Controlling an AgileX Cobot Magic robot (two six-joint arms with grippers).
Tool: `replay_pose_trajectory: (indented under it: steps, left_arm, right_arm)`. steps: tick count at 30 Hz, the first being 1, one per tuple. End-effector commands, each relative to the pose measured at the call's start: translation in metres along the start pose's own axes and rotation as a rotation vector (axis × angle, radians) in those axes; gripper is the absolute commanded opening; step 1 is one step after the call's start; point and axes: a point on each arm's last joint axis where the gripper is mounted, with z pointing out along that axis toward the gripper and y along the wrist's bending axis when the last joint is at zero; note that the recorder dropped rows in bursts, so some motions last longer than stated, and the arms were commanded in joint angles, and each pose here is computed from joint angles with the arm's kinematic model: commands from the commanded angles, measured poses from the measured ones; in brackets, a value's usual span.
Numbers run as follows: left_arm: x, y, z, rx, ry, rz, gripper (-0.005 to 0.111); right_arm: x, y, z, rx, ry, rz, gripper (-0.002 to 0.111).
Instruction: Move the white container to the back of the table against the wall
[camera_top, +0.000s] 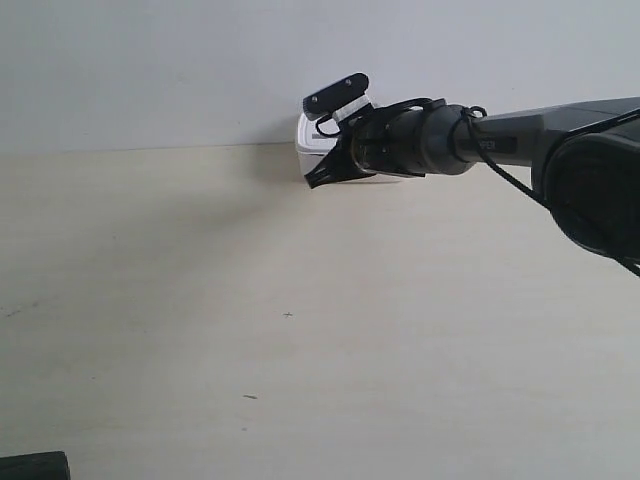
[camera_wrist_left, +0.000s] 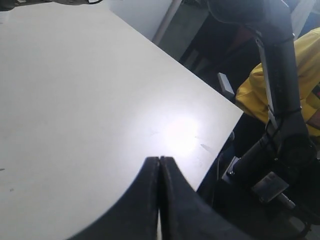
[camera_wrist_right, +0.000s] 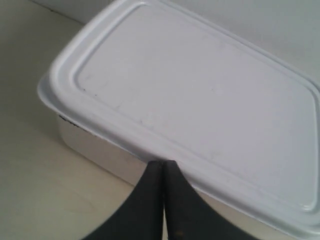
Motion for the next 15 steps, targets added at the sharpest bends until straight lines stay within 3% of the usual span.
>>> replay_pose_trajectory:
  steps: [1, 15]
  left_arm:
    - [0.0006, 0.0006, -0.0021, 0.001, -0.019, -0.013, 0.0]
    - [0.0008, 0.0009, -0.003, -0.001, -0.027, -0.009, 0.0]
  right_arm:
    - [-0.0019, -0.0023, 0.0004, 0.015, -0.005, -0.02, 0.0]
    - [0.0032, -0.0068, 0.0016, 0.013, 0.041, 0.039, 0.0]
